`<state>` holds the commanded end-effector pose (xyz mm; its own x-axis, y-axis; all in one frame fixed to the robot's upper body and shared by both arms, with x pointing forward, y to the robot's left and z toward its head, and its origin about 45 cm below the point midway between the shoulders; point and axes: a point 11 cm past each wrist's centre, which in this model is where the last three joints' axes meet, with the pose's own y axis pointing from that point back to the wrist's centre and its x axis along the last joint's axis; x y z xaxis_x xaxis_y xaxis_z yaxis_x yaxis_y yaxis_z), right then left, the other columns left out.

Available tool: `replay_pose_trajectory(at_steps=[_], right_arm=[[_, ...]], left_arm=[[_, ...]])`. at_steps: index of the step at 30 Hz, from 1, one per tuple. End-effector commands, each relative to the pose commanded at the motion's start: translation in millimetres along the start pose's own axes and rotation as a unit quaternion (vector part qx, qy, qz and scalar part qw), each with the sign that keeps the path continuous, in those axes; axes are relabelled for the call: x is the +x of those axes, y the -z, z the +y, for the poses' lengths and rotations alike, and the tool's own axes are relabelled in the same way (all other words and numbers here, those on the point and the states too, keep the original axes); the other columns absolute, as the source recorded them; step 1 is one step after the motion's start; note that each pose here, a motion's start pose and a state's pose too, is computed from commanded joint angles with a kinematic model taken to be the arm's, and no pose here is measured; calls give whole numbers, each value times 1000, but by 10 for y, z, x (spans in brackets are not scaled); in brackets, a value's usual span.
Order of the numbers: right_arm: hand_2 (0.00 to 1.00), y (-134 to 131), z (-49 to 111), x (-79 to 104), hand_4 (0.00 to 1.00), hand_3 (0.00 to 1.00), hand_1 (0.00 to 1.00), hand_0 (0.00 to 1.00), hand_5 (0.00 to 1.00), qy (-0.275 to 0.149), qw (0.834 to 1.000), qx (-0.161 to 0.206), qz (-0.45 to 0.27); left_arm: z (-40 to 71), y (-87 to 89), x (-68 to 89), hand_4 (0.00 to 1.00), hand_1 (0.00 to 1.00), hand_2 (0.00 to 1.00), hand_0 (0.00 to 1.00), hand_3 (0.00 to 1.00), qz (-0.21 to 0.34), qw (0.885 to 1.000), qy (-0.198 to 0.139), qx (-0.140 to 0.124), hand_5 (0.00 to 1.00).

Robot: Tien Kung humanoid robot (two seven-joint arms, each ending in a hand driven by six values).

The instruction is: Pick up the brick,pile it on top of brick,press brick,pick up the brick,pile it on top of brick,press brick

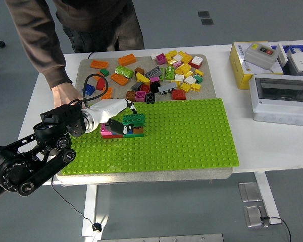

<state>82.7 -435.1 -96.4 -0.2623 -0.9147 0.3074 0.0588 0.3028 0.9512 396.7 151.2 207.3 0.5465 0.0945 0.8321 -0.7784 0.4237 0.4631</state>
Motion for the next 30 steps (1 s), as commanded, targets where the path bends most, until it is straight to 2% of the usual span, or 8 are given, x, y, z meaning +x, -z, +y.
replay_pose_trajectory(at_steps=[18, 30], right_arm=[[465, 22, 5, -16, 622, 763, 634, 699, 998, 2, 1000, 3, 2], [465, 15, 3, -14, 623, 762, 633, 700, 998, 2, 1000, 3, 3]], left_arm=[[-110, 58, -132, 508, 957, 941, 983, 524, 11, 1000, 14, 5, 218], [-129, 102, -106, 512, 955, 940, 981, 524, 15, 1000, 8, 9, 217]])
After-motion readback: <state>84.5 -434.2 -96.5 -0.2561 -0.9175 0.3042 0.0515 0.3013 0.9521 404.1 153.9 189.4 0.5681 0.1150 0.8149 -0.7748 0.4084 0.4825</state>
